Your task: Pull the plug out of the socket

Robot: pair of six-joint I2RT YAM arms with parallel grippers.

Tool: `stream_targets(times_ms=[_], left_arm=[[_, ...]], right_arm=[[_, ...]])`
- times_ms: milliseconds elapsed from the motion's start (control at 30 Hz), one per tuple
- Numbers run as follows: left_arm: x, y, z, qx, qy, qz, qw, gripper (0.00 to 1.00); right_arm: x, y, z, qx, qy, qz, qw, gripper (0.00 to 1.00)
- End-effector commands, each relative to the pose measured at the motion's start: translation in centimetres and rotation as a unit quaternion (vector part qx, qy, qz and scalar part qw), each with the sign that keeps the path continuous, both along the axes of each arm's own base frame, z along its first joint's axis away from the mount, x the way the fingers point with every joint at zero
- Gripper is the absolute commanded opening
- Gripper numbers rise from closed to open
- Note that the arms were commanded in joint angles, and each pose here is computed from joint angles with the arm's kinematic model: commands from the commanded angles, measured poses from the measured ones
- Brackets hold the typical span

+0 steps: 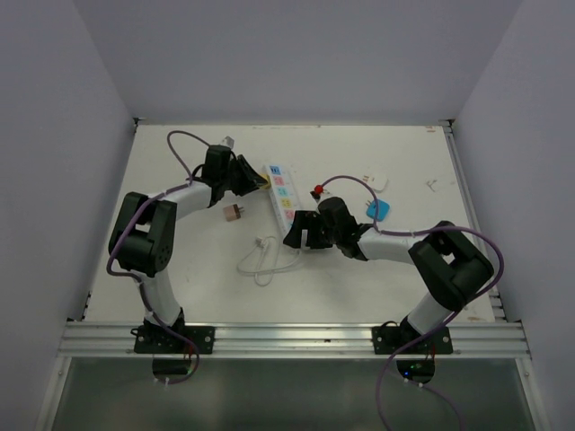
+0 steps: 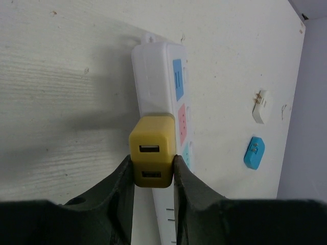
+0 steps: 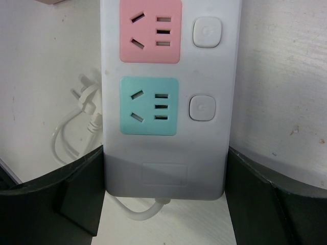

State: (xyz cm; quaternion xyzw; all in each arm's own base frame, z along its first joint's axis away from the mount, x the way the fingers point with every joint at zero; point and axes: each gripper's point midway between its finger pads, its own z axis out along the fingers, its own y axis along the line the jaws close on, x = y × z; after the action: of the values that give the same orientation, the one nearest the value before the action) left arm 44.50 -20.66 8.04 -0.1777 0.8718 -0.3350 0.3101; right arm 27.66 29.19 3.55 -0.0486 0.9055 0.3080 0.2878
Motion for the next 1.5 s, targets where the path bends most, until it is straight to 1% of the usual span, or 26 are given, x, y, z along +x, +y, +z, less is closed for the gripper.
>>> stream_targets(times_ms=[0,100,233,367,633,900,967,1067,1133,1300,1467], left_arm=[[1.2,0.0,3.3,-0.004,-0.058,0.003,0.998,0.0],[1.0,0.2,3.9,-0.02,-0.066,0.013,0.998,0.0],[0.7,0.6,5.4,-0.057,-0.085,0.022,0.994,0.0],[0.4,1.1,6.2,-0.081,-0.089,0.033,0.992,0.0],[0.2,1.5,8.8,-0.105,-0.114,0.041,0.987,0.0],[0.1,2.4,11.0,-0.115,-0.138,0.055,0.982,0.0],[0.2,2.8,10.9,-0.105,-0.14,0.054,0.983,0.0],[0.6,3.7,10.5,-0.091,-0.14,0.057,0.984,0.0],[1.6,4.8,8.9,-0.08,-0.126,0.053,0.987,0.0],[3.0,4.9,6.3,-0.074,-0.106,0.029,0.991,0.0],[4.4,5.5,2.7,-0.053,-0.081,0.021,0.995,0.03]], right_arm=[[-2.6,-3.7,-5.0,-0.084,0.084,-0.025,0.993,0.0],[-2.4,-4.1,-5.2,-0.083,0.089,-0.036,0.992,0.0],[-2.4,-4.6,-5.4,-0.082,0.096,-0.045,0.991,0.0],[-2.4,-4.8,-5.7,-0.085,0.1,-0.051,0.99,0.0],[-2.3,-6.0,-6.0,-0.111,0.105,-0.077,0.985,0.0],[-1.7,-6.6,-5.6,-0.113,0.095,-0.096,0.984,0.0],[-2.1,-7.3,-5.8,-0.127,0.099,-0.102,0.982,0.0],[-2.0,-7.5,-5.6,-0.127,0.096,-0.105,0.982,0.0],[-2.0,-7.7,-5.6,-0.128,0.095,-0.108,0.981,0.0],[-1.9,-7.6,-5.5,-0.126,0.094,-0.106,0.982,0.0],[-1.9,-7.8,-5.4,-0.13,0.094,-0.108,0.981,0.0]])
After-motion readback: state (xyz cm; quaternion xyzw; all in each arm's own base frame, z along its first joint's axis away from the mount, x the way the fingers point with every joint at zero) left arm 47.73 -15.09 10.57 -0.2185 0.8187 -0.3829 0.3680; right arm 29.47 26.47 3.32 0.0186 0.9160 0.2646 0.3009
